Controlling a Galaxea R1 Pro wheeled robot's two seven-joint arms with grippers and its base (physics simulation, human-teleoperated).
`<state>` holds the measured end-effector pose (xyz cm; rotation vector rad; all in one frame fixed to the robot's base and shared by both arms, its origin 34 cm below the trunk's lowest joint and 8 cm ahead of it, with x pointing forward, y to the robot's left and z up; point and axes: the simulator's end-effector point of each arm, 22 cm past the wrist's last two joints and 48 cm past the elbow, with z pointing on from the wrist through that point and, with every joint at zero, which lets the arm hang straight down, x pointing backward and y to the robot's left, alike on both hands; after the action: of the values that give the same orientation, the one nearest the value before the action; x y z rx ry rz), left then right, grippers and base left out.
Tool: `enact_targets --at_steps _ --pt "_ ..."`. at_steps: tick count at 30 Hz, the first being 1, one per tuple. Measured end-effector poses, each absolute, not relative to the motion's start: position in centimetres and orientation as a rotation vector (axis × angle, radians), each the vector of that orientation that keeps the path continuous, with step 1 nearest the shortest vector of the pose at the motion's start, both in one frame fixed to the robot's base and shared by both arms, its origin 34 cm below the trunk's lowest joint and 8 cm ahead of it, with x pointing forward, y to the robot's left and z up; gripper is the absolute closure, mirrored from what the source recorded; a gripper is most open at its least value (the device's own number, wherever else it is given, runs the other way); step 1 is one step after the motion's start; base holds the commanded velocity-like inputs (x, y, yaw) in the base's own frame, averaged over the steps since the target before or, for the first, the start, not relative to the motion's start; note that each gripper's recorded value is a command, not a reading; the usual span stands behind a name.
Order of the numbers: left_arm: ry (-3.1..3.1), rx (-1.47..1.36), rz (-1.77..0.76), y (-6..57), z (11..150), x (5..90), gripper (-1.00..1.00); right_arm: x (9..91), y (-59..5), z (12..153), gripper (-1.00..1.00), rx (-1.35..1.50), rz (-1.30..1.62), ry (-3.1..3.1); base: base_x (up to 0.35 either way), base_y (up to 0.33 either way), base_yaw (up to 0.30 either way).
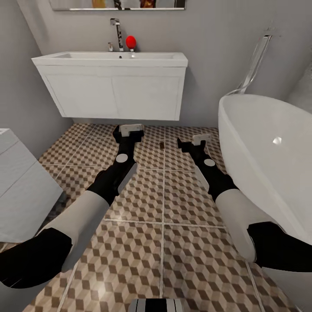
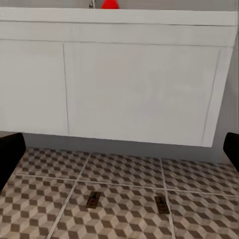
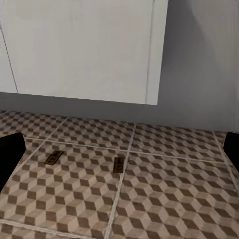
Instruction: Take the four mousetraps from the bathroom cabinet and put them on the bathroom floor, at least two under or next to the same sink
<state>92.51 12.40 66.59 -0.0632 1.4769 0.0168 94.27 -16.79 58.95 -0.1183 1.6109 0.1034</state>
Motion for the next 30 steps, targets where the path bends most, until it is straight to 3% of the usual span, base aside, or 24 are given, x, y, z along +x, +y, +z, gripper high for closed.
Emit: enact_targets --at_steps 30 --pt "1.358 -0.055 0.013 12.2 76.9 89.7 -1.0 92.4 -16.8 69.6 -1.0 -0.123 0.094 1.49 0.0 0.0 0.0"
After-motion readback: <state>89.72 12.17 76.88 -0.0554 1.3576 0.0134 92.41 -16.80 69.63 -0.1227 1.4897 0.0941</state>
